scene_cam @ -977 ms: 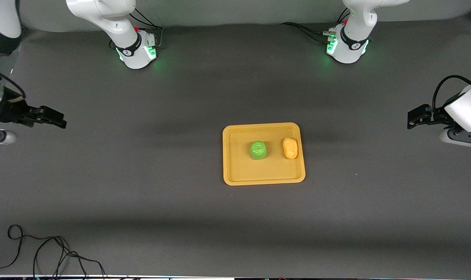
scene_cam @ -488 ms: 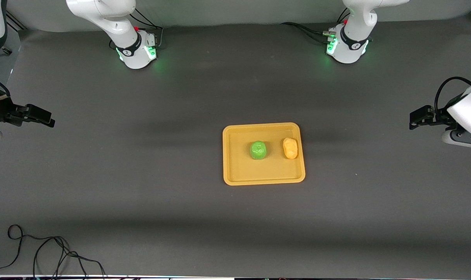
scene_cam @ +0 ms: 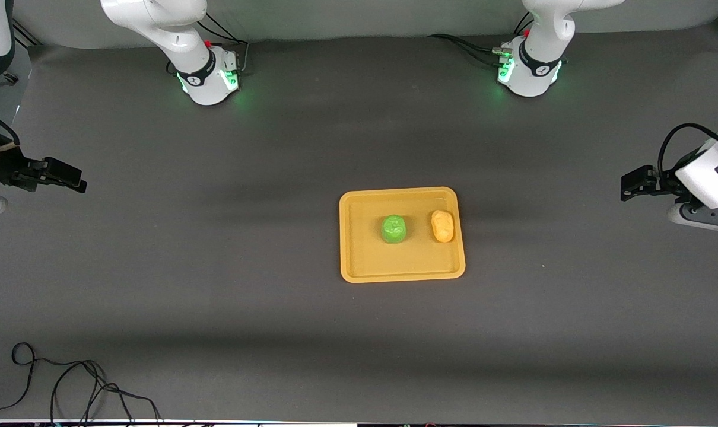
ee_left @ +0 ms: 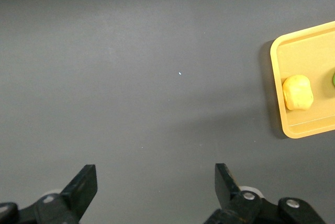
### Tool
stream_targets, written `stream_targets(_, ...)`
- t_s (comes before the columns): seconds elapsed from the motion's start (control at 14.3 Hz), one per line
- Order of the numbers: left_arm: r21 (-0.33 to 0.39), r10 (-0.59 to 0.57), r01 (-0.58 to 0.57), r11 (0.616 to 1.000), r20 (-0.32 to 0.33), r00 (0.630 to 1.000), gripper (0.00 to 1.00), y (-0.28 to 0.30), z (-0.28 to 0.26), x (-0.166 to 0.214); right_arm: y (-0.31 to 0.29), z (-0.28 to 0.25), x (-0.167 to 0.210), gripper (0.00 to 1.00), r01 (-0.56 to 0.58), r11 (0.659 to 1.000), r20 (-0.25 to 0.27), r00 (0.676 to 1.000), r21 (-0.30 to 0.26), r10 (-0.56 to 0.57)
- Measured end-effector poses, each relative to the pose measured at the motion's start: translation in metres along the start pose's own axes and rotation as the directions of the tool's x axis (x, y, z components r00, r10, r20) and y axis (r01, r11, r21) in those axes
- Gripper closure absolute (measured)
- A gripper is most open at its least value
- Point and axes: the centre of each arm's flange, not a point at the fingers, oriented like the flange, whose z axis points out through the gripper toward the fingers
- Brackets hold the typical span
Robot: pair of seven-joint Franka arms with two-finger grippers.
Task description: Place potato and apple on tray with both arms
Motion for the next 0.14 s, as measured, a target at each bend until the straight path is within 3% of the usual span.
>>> stream_targets(0.14,0.000,-0.001,0.001,1.000,-0.002,1.000,0.00,-0.0001,-0.0007,0.0002,-0.0011,0.0005,-0.0001,0.00,0.000,1.000,0.001,1.000,0.010,0.000)
